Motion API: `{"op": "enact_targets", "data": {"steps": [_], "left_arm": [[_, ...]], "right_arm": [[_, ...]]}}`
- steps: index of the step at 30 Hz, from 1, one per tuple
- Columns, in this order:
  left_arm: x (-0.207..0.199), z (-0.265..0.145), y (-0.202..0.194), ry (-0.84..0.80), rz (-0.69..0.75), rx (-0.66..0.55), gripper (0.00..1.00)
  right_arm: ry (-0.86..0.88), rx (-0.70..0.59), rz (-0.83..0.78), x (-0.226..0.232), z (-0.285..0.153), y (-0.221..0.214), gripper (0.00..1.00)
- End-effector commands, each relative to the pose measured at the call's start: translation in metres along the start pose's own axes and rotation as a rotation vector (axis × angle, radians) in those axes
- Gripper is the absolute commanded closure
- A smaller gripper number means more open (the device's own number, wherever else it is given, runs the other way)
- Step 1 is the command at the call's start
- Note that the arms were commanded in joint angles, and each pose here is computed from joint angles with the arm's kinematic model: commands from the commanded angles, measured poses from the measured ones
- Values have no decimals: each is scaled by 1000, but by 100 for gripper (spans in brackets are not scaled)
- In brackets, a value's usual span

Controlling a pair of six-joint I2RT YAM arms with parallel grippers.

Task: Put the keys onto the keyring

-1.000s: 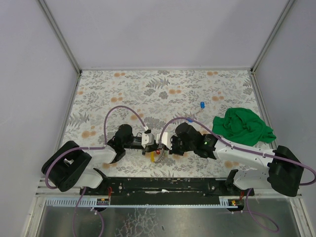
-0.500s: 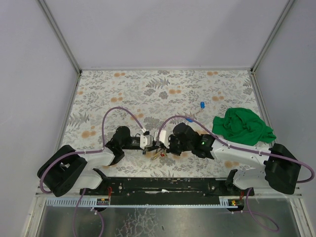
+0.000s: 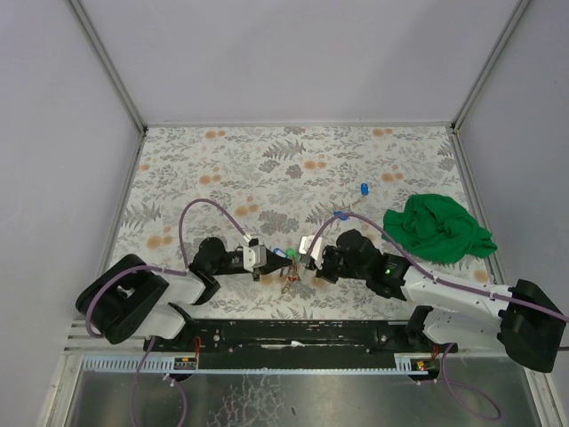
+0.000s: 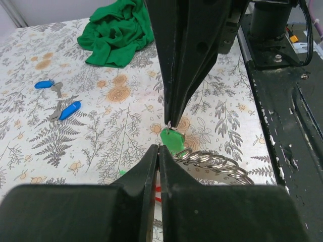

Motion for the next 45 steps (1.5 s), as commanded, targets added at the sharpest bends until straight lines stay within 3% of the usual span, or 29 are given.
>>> {"op": "enact_targets", "data": {"steps": [1,10,45], "left_arm": [[6,-2,36,33,64,-171,100],[8,1,41,26,31,-197,100],[5,7,41,-22,6,-193,100]], "right_arm": [[-17,-167,26,-12,-1,19,100],[-17,-302,-21,-16,-8,35,100],[-41,-313,-29,-24,-1,39,100]]}}
Point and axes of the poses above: each gripper's point midway between its finger pads, its own z axis out along the fingers, its own x axis along the line the jaws close on, y = z × x, the point moved 3 cm from there along -z, back along the fingers, and after that the axes turned 8 degrees about -z, right-handed, at the moved point
